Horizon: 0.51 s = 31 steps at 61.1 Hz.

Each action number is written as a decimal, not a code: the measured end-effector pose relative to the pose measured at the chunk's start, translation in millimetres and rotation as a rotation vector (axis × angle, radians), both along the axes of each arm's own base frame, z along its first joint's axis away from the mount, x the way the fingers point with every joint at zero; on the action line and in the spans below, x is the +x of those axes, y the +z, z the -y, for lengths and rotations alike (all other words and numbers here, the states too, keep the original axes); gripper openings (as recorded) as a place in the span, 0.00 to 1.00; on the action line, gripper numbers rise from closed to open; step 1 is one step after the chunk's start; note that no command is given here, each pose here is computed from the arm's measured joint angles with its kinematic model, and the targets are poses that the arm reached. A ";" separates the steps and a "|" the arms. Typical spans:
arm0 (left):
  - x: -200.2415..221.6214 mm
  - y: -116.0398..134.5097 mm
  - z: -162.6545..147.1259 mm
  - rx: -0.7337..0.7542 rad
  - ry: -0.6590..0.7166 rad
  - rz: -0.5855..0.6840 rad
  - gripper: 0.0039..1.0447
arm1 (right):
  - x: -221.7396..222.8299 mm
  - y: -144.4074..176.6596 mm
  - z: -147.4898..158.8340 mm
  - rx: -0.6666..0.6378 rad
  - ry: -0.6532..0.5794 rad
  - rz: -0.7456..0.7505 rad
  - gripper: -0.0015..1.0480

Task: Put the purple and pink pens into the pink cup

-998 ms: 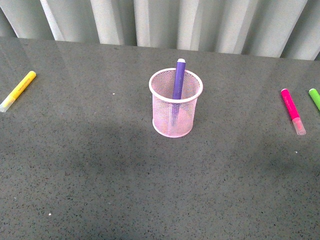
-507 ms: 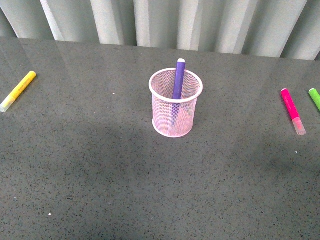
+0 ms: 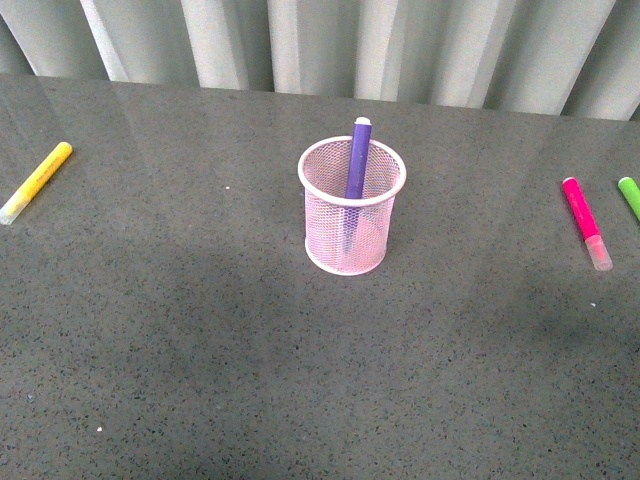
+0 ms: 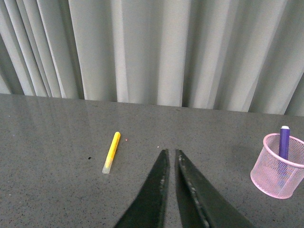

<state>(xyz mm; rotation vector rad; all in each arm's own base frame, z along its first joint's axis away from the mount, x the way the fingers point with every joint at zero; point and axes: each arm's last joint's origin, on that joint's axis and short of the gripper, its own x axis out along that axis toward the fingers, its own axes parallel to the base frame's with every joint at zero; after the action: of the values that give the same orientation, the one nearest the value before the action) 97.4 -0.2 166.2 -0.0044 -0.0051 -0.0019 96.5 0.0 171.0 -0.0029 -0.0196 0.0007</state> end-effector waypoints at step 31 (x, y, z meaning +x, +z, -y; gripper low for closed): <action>0.0 0.0 0.0 0.001 0.000 0.000 0.96 | 34.3 -0.6 29.3 0.092 -0.354 -0.618 0.93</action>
<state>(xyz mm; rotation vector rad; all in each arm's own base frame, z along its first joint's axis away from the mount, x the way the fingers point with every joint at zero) 97.4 -0.2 166.2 -0.0036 -0.0051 -0.0023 130.8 -29.3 170.4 0.0856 0.5994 -0.3530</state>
